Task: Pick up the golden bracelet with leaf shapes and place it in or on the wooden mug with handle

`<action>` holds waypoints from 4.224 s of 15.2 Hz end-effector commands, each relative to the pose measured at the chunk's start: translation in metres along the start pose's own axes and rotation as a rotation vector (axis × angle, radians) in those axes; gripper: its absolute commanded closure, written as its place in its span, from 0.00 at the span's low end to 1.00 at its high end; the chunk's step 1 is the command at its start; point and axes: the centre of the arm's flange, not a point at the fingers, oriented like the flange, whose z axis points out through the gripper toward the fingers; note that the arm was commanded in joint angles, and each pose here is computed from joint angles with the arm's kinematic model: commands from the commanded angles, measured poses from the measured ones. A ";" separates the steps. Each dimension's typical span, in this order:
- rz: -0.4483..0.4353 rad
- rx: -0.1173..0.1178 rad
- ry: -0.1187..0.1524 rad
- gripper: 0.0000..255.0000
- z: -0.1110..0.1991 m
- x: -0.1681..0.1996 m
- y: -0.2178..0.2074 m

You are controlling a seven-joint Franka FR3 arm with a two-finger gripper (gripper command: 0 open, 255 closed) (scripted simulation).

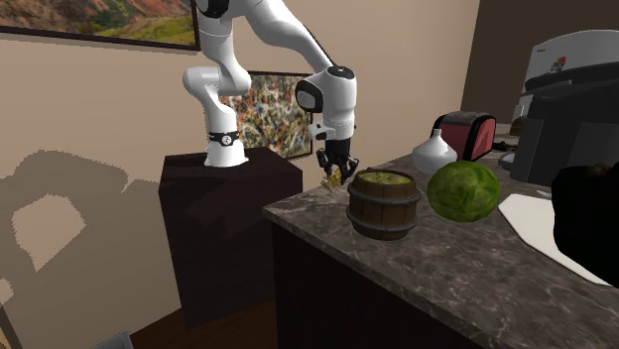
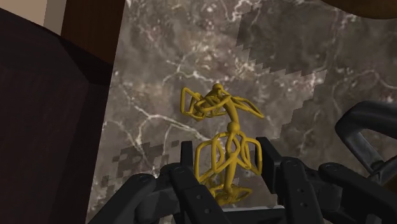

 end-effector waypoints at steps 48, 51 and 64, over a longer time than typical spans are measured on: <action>0.000 0.000 0.000 1.00 -0.198 -0.034 -0.116; 0.000 0.000 0.000 1.00 -0.183 -0.029 -0.118; 0.000 0.000 0.000 1.00 -0.133 -0.014 -0.126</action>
